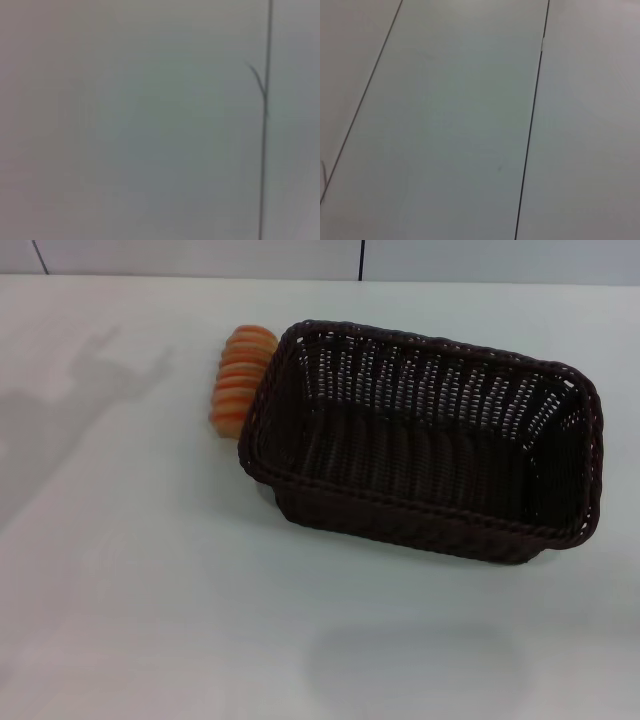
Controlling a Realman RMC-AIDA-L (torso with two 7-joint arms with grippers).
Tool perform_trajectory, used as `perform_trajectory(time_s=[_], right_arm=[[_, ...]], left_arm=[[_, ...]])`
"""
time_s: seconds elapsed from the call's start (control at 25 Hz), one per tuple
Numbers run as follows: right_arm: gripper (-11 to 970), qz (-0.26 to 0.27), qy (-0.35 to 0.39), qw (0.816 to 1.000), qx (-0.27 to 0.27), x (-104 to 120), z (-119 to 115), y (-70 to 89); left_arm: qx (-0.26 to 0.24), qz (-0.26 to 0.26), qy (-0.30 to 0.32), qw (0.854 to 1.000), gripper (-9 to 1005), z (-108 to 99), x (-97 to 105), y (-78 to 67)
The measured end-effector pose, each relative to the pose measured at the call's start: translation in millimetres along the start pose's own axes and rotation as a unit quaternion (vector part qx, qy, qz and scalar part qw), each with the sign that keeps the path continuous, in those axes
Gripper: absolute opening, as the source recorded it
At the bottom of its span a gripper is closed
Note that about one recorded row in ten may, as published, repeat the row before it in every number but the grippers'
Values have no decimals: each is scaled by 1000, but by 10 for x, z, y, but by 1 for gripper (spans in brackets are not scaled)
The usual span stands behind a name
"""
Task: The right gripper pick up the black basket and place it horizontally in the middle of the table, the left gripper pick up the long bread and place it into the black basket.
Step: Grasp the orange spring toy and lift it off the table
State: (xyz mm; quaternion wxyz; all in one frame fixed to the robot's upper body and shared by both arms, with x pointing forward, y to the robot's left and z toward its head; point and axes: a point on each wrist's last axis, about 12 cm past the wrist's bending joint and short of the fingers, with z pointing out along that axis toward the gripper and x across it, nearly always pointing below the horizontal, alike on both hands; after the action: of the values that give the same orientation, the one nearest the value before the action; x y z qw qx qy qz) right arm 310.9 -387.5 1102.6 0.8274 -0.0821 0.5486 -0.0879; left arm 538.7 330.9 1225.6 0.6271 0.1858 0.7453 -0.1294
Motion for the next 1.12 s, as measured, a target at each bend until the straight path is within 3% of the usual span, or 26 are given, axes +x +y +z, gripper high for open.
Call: perform_trajectory(time_s=[0.24,0.28,0.56,0.68,0.76,0.8,0.92,0.96,1.12], right_arm=[[476,0,6,1000,-2,18,13,30],[476,0,8,1000,-1,16,-1,29],[476,-14,13,1000,-2,19,-24,32],[476,-22,14,1000,-6,3,-24,74],[476,-22,14,1000,-8,-3,-27,80],[476,-23,15,1000,-9,-7,-35,84],[476,-24,16,1000,-8,-28,-56,82],[477,-24,15,1000,-7,-38,-62,80],[477,-29,15,999,-4,-73,-82,75]], left_arm=[[3,-6,22,1000,849,82,-103,-46],[0,-15,78,997,849,177,-228,-50],[-20,0,261,965,849,592,-450,-62],[-12,2,305,952,849,793,-563,-101],[-12,2,305,952,849,793,-563,-101],[1,15,328,945,849,992,-638,-200],[8,18,339,941,849,1079,-639,-250],[26,16,357,934,849,1206,-602,-333],[54,15,390,919,849,1402,-442,-478]])
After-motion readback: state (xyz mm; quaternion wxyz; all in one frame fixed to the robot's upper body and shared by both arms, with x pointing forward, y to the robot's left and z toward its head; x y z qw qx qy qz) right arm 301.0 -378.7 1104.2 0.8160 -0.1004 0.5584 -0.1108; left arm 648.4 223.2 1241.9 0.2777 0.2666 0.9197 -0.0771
